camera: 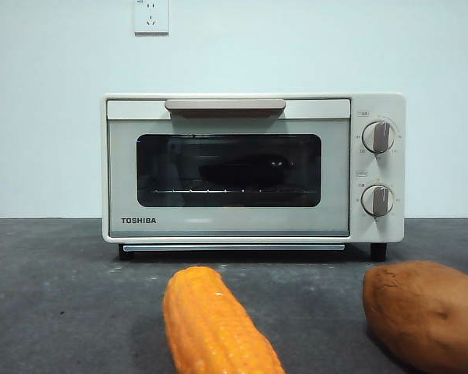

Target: Take the eggplant from the table,put the eggplant in the oven

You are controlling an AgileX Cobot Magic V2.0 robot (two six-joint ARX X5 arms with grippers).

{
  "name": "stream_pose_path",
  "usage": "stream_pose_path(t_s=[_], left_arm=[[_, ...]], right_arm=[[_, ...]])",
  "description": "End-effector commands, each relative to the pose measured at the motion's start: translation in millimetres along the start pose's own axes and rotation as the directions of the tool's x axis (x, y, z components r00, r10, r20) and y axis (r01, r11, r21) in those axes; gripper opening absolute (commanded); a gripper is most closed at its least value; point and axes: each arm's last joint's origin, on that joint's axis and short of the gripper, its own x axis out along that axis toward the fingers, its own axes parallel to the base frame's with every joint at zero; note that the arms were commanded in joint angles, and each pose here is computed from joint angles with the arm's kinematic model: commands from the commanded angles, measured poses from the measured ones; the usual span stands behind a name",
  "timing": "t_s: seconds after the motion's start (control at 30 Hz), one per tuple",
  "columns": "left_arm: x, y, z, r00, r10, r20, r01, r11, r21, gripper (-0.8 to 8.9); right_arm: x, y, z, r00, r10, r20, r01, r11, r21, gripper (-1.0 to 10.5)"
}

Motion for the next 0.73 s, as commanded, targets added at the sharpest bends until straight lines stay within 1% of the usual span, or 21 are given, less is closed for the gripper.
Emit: stream_pose_path(t_s=[0.03,0.57,0.6,0.63,0.73], left_arm=[[1.2,0.4,-4.1,1.000,0.000,-0.013,0.000,1.000,0.008,0.06],[1.2,0.4,-4.1,1.000,-0.001,-0.013,0.002,1.000,0.007,0.06],[1.2,0.4,-4.1,1.000,-0.001,-0.013,0.001,1.000,0.007,0.06],[1.2,0.4,-4.2,1.000,-0.001,-0.013,0.001,1.000,0.007,0.06],[1.2,0.4,-4.1,1.000,-0.001,-0.013,0.002,1.000,0.007,0.06]], right_arm=[[-0.2,0.8,2.1,1.000,0.005,0.012,-0.005,1.000,0.014,0.0],[-0.2,0.5,2.0,1.000,-0.003,0.011,0.003,1.000,0.004,0.0],[-0.5,0.3,2.3,1.000,-0.007,0.015,0.007,1.000,-0.011,0.0],[-2.4,-0.6,1.9,1.000,-0.009,0.016,0.009,0.999,-0.045,0.0],[-12.1,-8.9,2.6,0.998,-0.057,0.037,0.061,0.991,-0.119,0.0]])
